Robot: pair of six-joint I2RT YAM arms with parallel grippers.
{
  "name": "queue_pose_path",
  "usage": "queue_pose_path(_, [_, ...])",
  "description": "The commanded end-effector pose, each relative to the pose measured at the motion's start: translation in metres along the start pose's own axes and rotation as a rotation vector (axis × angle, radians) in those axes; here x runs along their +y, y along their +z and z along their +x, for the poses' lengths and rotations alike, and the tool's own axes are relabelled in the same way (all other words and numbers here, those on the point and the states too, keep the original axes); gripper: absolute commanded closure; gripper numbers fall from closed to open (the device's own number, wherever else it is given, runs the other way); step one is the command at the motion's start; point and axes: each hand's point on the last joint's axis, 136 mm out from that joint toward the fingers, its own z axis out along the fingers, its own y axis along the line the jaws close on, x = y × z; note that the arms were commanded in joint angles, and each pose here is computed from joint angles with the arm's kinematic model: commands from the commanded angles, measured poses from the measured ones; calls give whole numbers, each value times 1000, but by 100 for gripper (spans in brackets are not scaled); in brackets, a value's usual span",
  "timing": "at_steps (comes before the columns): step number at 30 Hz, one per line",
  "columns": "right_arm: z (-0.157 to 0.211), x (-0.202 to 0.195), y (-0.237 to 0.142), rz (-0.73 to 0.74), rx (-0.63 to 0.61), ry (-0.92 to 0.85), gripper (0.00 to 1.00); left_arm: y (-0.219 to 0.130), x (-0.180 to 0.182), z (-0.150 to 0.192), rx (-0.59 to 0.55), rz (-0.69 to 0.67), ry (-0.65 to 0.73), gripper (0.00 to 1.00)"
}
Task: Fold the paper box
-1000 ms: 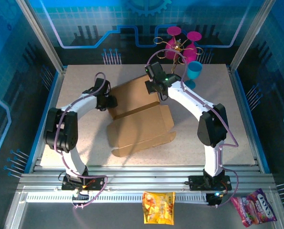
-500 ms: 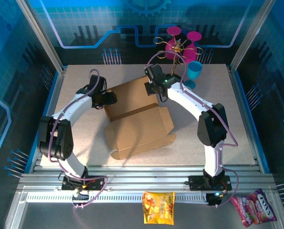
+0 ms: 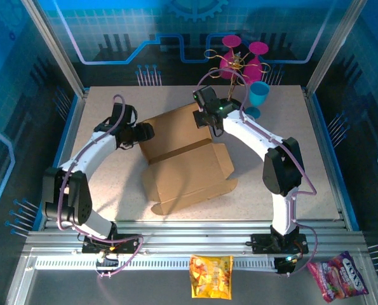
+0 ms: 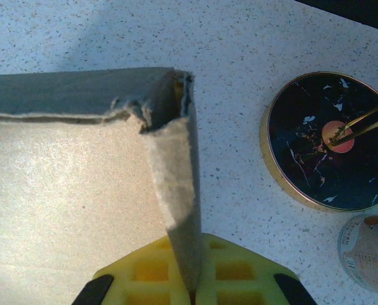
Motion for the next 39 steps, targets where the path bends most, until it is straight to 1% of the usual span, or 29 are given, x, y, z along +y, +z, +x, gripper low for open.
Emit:
queue_pose_path(1, [-13,-5,-17,-13,-39,44,100,9,7,23,60,19,-44,32])
queue_pose_path(6, [-11,-5,-15,-18,-28,45,100,23,18,29,35,-4,-88,35])
queue_pose_path(8, [-11,-6,-15,-16,-26,44,100,26,18,28,17,1,-87,35])
queue_pose_path(11, [-9,-6,-14,-20,-20,46,100,28,18,29,4,-23,-67,38])
queue_pose_path(16, [-10,-8,-12,-23,-18,59,100,39,28,37,9,-74,-68,52])
queue_pose_path(20, [-9,-10,-11,-22,-12,67,100,40,36,39,-17,-129,-67,59])
queue_pose_path(23, [-9,-10,-11,-22,-12,76,100,45,39,42,-13,-162,-59,63])
queue_pose_path(24, [-9,-11,-11,-23,-11,78,100,47,42,44,-8,-175,-61,66])
queue_pose_path(27, [-10,-10,-11,-28,-13,80,100,50,47,43,-14,-213,-64,78])
queue_pose_path(29, [-10,-10,-11,-28,-11,79,100,49,51,41,-20,-249,-60,84])
queue_pose_path(31, [-9,-10,-11,-28,-9,79,100,49,55,41,-15,-286,-50,94])
queue_pose_path(33, [-8,-11,-11,-25,-8,78,100,47,58,40,-17,-334,-35,100])
queue_pose_path(39, [-1,-14,-10,5,8,49,100,35,56,33,-28,-403,3,100])
